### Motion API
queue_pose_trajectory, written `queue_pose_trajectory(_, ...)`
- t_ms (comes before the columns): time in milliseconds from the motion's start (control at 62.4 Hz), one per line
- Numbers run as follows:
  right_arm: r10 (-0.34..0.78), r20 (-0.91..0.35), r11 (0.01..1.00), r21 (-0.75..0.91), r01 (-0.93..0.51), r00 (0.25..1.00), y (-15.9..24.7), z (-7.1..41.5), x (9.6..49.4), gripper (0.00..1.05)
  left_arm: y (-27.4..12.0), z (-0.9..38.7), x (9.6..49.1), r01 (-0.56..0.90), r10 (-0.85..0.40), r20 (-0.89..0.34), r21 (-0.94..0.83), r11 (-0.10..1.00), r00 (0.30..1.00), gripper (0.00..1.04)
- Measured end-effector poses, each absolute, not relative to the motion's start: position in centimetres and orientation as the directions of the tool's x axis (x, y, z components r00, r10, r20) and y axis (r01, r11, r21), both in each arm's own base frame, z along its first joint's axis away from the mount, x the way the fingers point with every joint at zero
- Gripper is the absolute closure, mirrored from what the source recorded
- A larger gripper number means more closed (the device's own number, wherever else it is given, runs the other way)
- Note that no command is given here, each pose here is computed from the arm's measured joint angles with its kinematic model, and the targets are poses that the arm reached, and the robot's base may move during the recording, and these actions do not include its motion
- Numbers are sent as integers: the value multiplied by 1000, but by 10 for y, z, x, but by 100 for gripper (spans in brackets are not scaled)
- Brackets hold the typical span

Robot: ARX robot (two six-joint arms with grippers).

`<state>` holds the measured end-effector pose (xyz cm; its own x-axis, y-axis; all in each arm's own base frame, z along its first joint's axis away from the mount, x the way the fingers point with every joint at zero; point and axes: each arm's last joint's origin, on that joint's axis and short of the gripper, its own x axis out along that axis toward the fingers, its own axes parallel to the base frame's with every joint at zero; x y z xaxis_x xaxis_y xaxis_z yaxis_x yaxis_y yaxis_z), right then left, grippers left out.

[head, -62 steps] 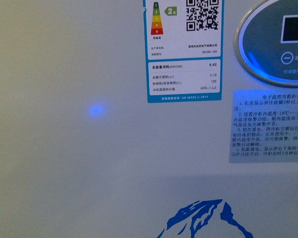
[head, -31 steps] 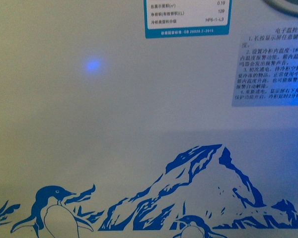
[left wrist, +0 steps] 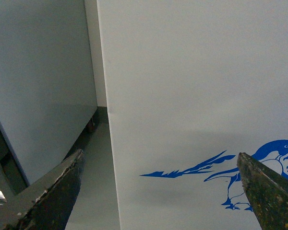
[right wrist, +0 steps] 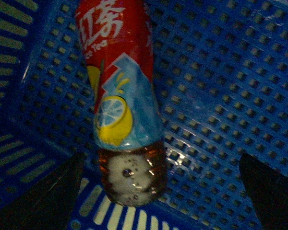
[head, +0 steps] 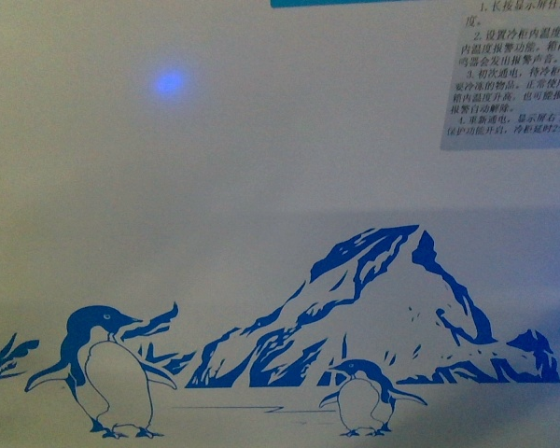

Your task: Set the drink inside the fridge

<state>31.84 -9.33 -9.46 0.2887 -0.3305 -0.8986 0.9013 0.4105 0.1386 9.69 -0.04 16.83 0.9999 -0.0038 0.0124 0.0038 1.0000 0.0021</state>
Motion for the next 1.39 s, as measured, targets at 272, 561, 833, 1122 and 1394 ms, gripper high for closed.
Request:
queue_pose_trajectory(272, -269, -925, 430, 135, 892, 270, -93, -129, 339, 8, 0, 168, 97, 4, -4, 12, 2, 1000, 1000, 8)
queue_pose_trajectory(561, -229, -940, 462, 126, 878, 255, -98, -159, 357, 8, 0, 168, 97, 4, -4, 12, 2, 1000, 1000, 8)
queue_pose_trajectory(833, -187, -956, 499, 105, 860, 226, -99, -181, 357, 8, 0, 168, 97, 4, -4, 12, 2, 1000, 1000, 8)
queue_pose_trajectory(1122, -186, -953, 564, 96, 820, 239, -104, -189, 361, 11, 0, 168, 97, 4, -4, 12, 2, 1000, 1000, 8)
queue_pose_trajectory(1394, -195, -951, 613, 72, 787, 239, -110, -184, 349, 44, 0, 168, 97, 4, -4, 12, 2, 1000, 1000, 8)
